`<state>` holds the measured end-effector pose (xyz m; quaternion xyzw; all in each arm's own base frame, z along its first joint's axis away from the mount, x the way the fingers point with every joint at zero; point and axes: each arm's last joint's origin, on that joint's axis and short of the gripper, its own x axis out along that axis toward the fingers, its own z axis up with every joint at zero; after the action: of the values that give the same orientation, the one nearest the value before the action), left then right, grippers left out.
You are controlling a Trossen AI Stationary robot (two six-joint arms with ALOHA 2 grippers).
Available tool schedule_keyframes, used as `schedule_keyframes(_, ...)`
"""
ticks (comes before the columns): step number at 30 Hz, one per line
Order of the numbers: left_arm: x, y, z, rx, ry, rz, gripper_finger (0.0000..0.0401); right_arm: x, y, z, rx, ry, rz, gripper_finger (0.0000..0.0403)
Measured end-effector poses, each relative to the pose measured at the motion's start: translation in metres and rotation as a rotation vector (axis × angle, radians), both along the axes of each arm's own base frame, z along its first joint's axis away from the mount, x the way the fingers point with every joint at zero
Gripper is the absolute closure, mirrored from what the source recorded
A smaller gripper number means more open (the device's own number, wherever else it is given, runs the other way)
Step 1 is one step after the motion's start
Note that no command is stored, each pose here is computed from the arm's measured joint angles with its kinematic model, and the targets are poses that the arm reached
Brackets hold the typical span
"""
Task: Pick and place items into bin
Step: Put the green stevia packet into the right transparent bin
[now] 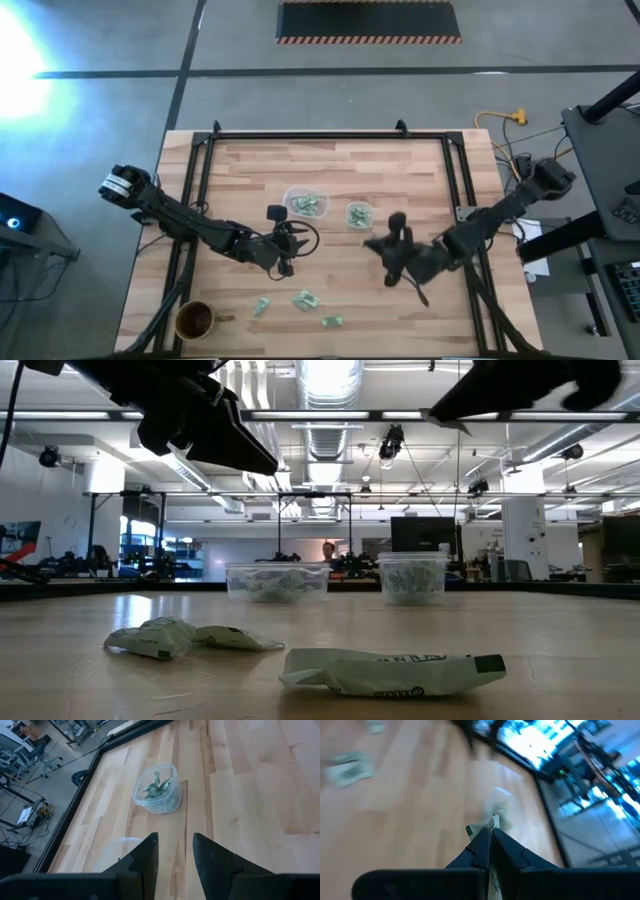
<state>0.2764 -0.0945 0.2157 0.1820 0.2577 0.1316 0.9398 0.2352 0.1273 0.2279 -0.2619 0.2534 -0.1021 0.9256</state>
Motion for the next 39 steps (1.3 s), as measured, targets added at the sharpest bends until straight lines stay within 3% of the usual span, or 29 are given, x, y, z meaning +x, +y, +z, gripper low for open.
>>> schedule_keyframes(8,0.000,0.000,0.000,0.000,0.000,0.000,0.0296,0.012,-0.048,0.012,0.041,-0.042,-0.164,0.0394)
schedule_keyframes(13,0.000,0.000,0.000,0.002,0.000,-0.001,0.0296,0.022,-0.069,0.003,0.099,0.005,-0.171,0.0394)
schedule_keyframes(26,0.000,0.000,0.000,0.002,0.001,-0.001,0.0296,0.047,-0.098,-0.031,0.129,0.103,-0.188,0.0394)
schedule_keyframes(33,0.000,0.000,0.000,0.002,0.000,-0.001,0.0296,0.046,-0.113,-0.043,0.149,0.130,-0.247,0.0394)
schedule_keyframes(39,0.000,0.000,0.000,0.002,0.001,-0.001,0.0296,0.042,-0.121,-0.050,0.234,0.143,-0.232,0.0394)
